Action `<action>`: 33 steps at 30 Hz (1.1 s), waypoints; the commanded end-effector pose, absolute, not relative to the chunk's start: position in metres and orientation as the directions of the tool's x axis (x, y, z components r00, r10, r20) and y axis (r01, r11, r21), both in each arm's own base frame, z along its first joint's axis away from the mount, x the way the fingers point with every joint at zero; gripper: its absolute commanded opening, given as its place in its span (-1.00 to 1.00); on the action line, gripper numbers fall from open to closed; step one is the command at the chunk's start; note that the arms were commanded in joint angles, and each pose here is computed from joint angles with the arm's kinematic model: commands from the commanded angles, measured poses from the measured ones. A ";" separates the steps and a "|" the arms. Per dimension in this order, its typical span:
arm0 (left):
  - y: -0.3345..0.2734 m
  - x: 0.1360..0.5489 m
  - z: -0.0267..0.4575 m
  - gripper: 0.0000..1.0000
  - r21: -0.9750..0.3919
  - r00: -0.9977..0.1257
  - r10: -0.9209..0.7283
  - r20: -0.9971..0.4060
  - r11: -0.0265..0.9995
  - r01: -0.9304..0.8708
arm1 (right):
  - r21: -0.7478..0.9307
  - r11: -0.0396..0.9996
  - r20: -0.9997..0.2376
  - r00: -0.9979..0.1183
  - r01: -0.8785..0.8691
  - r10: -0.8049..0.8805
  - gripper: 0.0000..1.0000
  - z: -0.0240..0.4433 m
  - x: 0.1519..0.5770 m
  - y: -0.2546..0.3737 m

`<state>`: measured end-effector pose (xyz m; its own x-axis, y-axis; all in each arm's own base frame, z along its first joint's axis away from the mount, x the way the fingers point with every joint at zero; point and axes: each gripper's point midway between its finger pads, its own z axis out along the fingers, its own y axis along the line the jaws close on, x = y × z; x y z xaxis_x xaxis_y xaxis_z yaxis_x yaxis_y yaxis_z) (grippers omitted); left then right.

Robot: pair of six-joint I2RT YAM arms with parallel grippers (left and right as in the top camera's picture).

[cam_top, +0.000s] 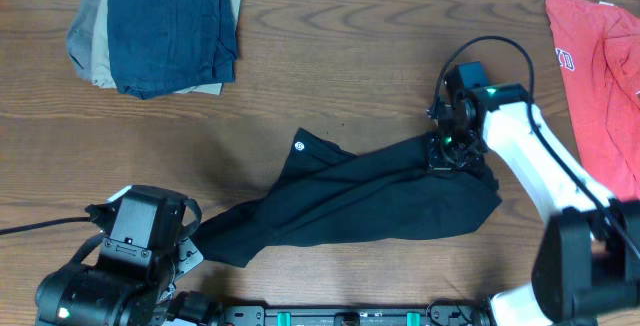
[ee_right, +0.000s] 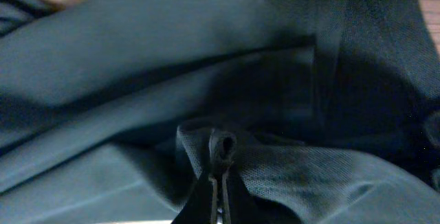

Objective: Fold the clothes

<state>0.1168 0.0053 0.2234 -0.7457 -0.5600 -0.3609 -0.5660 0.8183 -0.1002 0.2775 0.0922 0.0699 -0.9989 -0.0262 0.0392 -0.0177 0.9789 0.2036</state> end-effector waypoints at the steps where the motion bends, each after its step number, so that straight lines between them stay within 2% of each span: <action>1: 0.010 0.118 0.229 -0.88 -0.092 -0.728 -0.566 -0.386 0.809 -0.580 | 0.202 0.979 0.029 -0.999 -0.038 -0.045 -0.97 0.078 0.273 0.099; 8: 0.010 0.118 0.229 -0.88 -0.092 -0.728 -0.566 -0.386 0.809 -0.581 | 0.174 0.982 0.151 -0.984 -0.072 -0.099 -0.97 0.052 0.231 0.108; 13: 0.010 0.118 0.229 -0.88 -0.092 -0.728 -0.566 -0.386 0.809 -0.580 | 0.056 0.998 0.195 -0.981 0.031 0.019 -0.97 0.043 0.210 0.098; 17: 0.010 0.119 0.229 -0.88 -0.094 -0.727 -0.566 -0.388 0.809 -0.580 | 0.049 0.997 0.074 -0.996 0.056 0.052 -0.97 0.066 0.223 0.093; 25: 0.008 0.124 0.231 -0.88 -0.112 -0.720 -0.568 -0.399 0.809 -0.576 | 0.116 0.986 -0.280 -0.949 0.119 0.147 -0.98 0.170 0.246 0.065; 29: -0.012 0.139 0.245 -0.88 -0.189 -0.776 -0.471 -0.420 0.882 -0.432 | 0.170 0.976 -0.426 -0.883 0.139 0.199 -0.98 0.221 0.247 0.051; 33: -0.022 0.149 0.286 -0.88 -0.263 -0.762 -0.426 -0.488 0.904 -0.337 | 0.177 0.965 -0.533 -0.805 0.196 0.261 -0.98 0.270 0.245 0.028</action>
